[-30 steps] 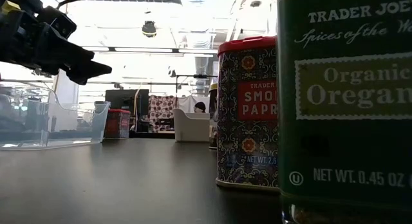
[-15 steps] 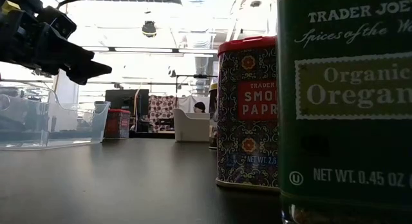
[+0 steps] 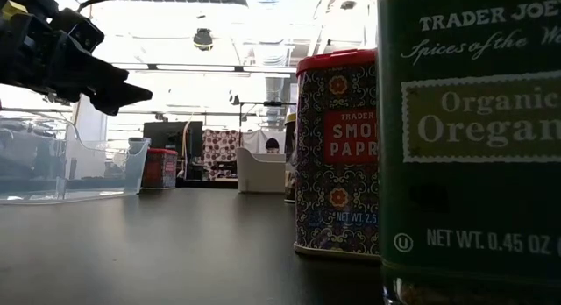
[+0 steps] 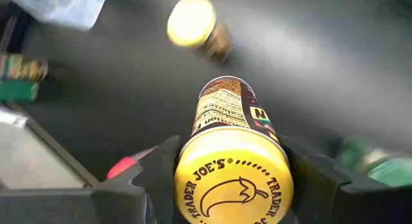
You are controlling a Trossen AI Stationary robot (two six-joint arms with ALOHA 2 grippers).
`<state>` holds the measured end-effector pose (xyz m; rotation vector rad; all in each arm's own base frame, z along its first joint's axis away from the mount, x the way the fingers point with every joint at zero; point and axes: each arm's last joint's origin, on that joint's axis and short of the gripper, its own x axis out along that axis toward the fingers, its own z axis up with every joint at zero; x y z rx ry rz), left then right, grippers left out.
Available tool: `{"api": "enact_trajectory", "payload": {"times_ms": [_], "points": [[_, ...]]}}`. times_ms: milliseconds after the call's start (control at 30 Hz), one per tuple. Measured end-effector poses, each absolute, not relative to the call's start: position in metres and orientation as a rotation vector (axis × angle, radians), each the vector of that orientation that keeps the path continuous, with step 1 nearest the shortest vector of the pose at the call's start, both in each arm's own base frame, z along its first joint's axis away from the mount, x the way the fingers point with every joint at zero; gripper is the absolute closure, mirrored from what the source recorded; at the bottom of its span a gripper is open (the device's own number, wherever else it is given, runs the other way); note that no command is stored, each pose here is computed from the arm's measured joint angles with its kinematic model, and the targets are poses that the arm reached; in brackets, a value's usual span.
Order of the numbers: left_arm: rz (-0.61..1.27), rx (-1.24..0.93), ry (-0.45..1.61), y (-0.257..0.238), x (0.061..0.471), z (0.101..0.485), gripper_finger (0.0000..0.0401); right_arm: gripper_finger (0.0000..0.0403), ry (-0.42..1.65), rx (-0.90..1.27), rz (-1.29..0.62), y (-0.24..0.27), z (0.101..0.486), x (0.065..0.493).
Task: Sort spices by type
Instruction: Put the top right yellow seasoning bottle into the black bin
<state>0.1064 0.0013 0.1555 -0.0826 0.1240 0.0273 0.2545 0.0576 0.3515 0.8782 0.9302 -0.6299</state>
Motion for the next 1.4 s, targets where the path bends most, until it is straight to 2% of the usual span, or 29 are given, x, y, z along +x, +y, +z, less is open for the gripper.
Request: {"api": "enact_trajectory", "payload": {"times_ms": [267, 533, 800, 1067, 1400], "points": [[0.027, -0.083, 0.124, 0.001, 0.106, 0.156, 0.0122, 0.0153, 0.880, 0.833, -0.737, -0.036, 0.372, 0.226], [0.027, -0.083, 0.124, 0.001, 0.106, 0.155, 0.0122, 0.0153, 0.918, 0.847, -0.816, -0.113, 0.370, 0.195], [0.027, -0.083, 0.124, 0.001, 0.106, 0.156, 0.0122, 0.0153, 1.088, 0.841, -0.896, -0.156, 0.342, 0.174], [0.027, -0.083, 0.124, 0.001, 0.106, 0.156, 0.0122, 0.0152, 1.124, 0.906, -0.981, -0.182, 0.298, 0.151], [0.027, -0.083, 0.124, 0.001, 0.106, 0.156, 0.0122, 0.0152, 1.199, 0.977, -0.958, -0.213, 0.257, 0.156]]}}
